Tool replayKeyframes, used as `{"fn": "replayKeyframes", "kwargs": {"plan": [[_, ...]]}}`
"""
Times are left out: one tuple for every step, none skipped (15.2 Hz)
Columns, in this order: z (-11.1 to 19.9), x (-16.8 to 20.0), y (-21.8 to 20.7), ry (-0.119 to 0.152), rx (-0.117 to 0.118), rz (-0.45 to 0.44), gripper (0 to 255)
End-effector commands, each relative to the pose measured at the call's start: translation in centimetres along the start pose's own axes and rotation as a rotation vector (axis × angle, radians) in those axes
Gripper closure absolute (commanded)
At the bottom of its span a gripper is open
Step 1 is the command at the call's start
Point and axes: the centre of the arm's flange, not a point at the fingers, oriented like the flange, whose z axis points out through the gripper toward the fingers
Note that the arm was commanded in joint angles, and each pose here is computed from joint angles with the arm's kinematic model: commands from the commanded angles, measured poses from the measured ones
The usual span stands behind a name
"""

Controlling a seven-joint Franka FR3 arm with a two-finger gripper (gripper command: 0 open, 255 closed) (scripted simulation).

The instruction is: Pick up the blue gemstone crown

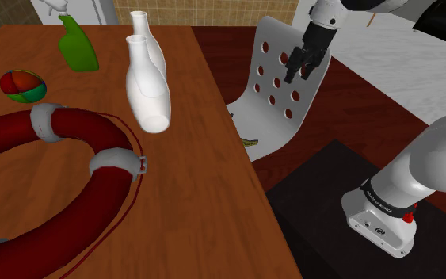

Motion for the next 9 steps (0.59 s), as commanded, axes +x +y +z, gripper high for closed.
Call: {"fn": "replayKeyframes", "kwargs": {"plan": [[2.2, 1.7, -0.3, 0.002, 0.000, 0.000, 0], [3.3, 2.4, -0.5, 0.001, 0.000, 0.001, 0], [4.4, 3.1, -0.7, 0.001, 0.001, 0.001, 0], [5.5, 3.8, -0.9, 0.001, 0.001, 0.001, 0], [6.6, 4.6, -1.1, 0.001, 0.001, 0.001, 0], [7.7, 5.3, -1.3, 0.001, 0.001, 0.001, 0], [8.8, 6.0, -1.5, 0.001, 0.001, 0.001, 0], [9.9, 6.7, -1.7, 0.001, 0.001, 0.001, 0], [11.0, 7.4, -1.9, 0.000, 0.002, 0.001, 0]]}}
